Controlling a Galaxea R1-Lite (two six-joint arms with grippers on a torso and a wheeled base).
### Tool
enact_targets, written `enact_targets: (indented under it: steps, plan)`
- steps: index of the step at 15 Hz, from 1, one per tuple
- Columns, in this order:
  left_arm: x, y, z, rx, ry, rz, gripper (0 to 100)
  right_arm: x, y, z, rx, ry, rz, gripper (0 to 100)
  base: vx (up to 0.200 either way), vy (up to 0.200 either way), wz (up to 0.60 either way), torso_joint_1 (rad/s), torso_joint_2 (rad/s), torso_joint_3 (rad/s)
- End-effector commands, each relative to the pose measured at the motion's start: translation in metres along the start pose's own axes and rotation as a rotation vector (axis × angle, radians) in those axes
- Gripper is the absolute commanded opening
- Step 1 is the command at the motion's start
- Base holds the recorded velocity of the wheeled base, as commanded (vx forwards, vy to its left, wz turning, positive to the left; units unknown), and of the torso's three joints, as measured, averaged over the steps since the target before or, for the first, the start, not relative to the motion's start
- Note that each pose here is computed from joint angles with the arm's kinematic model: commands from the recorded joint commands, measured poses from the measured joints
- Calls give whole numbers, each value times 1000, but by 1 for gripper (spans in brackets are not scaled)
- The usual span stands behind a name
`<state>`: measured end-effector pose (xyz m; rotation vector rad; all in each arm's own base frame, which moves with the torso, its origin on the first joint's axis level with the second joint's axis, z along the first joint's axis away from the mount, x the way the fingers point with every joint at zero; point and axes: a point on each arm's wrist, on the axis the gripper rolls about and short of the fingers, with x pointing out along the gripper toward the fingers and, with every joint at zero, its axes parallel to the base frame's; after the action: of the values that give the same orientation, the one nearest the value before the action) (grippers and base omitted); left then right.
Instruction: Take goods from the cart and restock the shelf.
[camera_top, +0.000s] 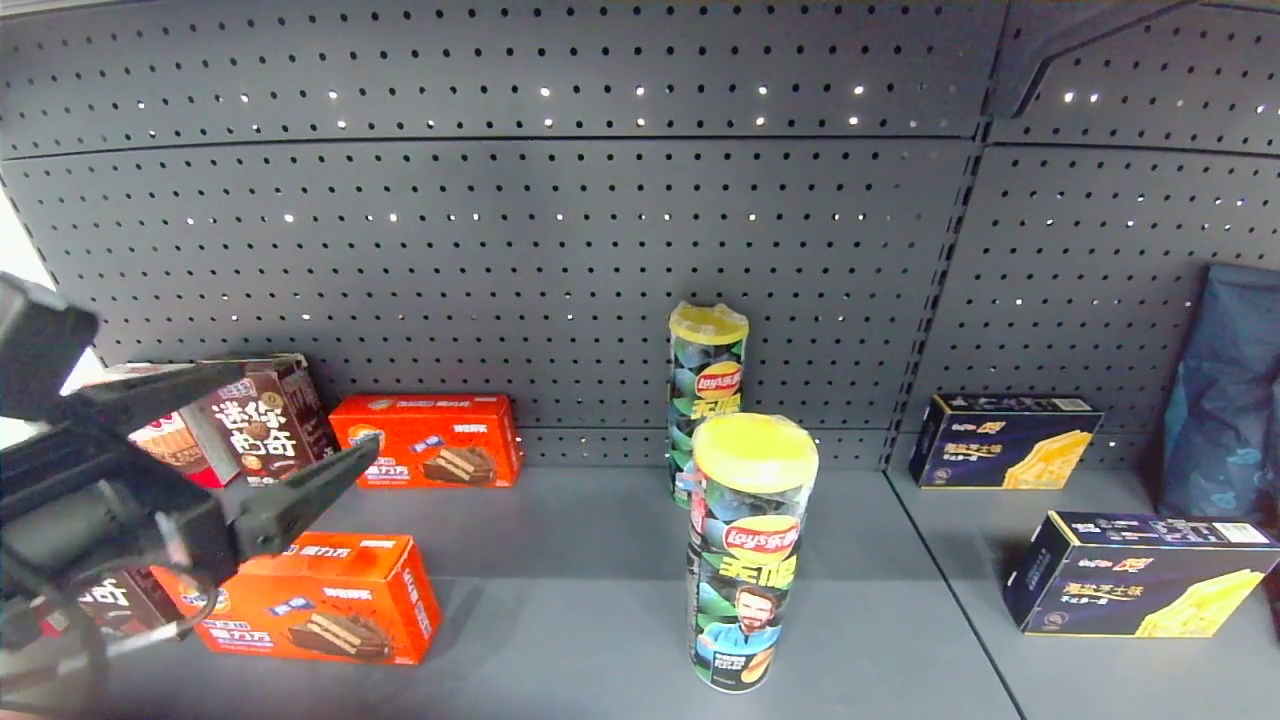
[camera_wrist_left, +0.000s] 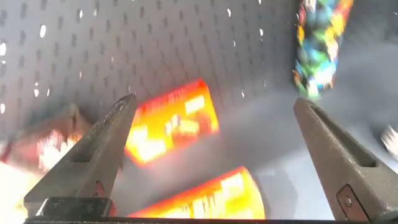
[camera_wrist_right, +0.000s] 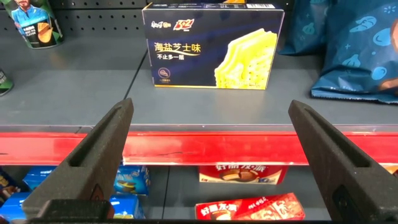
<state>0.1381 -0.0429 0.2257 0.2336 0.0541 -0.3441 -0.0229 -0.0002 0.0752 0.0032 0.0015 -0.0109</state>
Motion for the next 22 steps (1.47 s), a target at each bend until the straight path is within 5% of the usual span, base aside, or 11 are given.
enact_targets:
  steps: [1,6,8,9,10,11,16,22]
  plan:
    - [-55,-10,-35,-7,-48,-29,100,0,0,0,0,2,0,100,0,0,0,0,0,0]
    - [-78,-18,-63,-11,-23,-40,100,0,1,1,-20,6,12,100,0,0,0,0,0,0]
    - [-78,-18,-63,-9,-20,-40,100,-4,1,83,48,-92,-5,100,0,0,0,0,0,0]
    - [-80,-19,-67,-11,-2,-44,100,36,1,149,198,-2,8,100,0,0,0,0,0,0]
    - [-81,-19,-67,-11,-1,-44,100,37,1,151,190,-11,15,100,0,0,0,0,0,0]
    - [-85,-20,-70,-14,14,-49,100,44,5,155,43,11,196,100,0,0,0,0,0,0]
    - [-89,-23,-82,-18,68,-60,100,110,36,143,-53,250,519,100,0,0,0,0,0,0]
    - [-89,-24,-88,-21,88,-61,100,150,94,113,-166,400,647,100,0,0,0,0,0,0]
